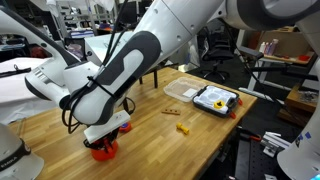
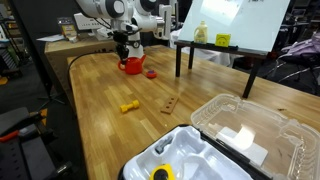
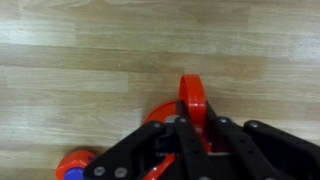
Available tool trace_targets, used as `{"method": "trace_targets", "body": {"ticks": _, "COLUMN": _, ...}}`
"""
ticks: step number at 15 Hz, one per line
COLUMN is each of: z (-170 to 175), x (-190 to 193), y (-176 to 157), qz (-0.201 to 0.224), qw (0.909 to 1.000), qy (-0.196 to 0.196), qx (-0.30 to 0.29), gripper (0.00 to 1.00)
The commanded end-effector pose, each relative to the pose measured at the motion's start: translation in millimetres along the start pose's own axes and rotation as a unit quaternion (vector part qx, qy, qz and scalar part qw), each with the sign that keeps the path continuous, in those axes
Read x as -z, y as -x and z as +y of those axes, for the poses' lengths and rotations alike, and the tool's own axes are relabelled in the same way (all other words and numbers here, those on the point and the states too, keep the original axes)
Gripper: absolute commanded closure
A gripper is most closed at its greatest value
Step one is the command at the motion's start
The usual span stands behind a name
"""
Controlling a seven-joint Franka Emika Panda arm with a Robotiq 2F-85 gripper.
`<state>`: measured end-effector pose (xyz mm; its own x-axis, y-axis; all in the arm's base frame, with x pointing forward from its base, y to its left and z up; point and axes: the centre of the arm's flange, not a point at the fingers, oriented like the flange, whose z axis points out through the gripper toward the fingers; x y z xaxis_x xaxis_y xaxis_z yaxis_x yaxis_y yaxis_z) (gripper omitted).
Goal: Move the orange teapot to the right side of the table
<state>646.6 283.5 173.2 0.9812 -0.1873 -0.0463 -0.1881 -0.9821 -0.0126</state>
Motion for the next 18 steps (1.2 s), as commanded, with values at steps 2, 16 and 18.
{"method": "trace_targets", "body": {"ticks": 2, "z": 23.5, "x": 15.7, "y": -2.0, "qz": 0.000, "qw": 1.0000, "qy": 0.005, "qx": 0.007, "gripper": 0.96}}
{"method": "trace_targets", "body": {"ticks": 16, "z": 80.4, "x": 38.0, "y": 32.6, "qz": -0.001, "qw": 1.0000, "qy": -0.007, "qx": 0.004, "gripper": 0.96}}
{"method": "trace_targets", "body": {"ticks": 18, "z": 77.8, "x": 44.2, "y": 48.8, "qz": 0.003, "qw": 0.9997, "qy": -0.014, "qx": 0.021, "gripper": 0.96}}
